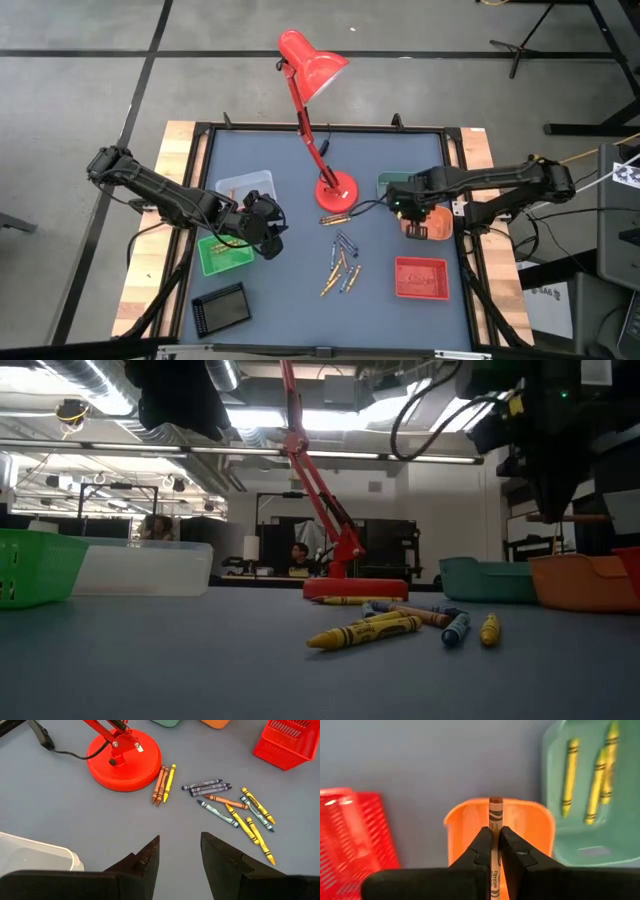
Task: Sort crayons
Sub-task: Put the brown crayon into the orange bin, then put the yellow crayon into the blue bin
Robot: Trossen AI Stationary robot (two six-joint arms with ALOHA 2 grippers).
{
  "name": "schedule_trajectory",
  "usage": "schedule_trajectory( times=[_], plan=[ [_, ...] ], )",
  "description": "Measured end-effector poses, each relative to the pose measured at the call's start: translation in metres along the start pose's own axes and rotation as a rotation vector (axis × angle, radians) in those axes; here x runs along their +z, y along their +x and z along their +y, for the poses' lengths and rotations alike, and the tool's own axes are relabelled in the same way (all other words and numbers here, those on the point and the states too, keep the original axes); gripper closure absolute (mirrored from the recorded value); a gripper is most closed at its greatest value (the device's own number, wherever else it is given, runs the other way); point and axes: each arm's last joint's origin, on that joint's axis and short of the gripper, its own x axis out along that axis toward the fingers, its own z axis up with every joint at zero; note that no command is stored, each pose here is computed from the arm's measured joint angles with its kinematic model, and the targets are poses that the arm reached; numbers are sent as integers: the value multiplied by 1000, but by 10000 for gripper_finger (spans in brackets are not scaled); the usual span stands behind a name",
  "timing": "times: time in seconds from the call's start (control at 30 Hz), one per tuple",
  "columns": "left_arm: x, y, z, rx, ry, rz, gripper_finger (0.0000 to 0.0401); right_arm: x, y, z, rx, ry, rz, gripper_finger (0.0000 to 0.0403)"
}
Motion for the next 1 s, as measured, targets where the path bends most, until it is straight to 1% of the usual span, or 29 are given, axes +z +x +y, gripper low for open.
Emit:
schedule_trajectory(
  times=[0.23,0.43,0.63,0.87,1.0],
  plan=[
    [1,0,-1,-8,-7,-9,274,-7,15,-1,-20,-2,42,375],
    [4,2,-4,-4,-24,-55,274,-8,18,-1,-16,-2,53,339],
    [0,11,-7,17,-12,-44,274,-8,18,-1,-16,-2,53,310],
    [-3,24,-13,18,-11,-44,274,-8,17,-1,-15,1,48,306],
    [-3,32,-15,21,-17,-47,274,-1,6,0,-10,16,2,306]
  ],
)
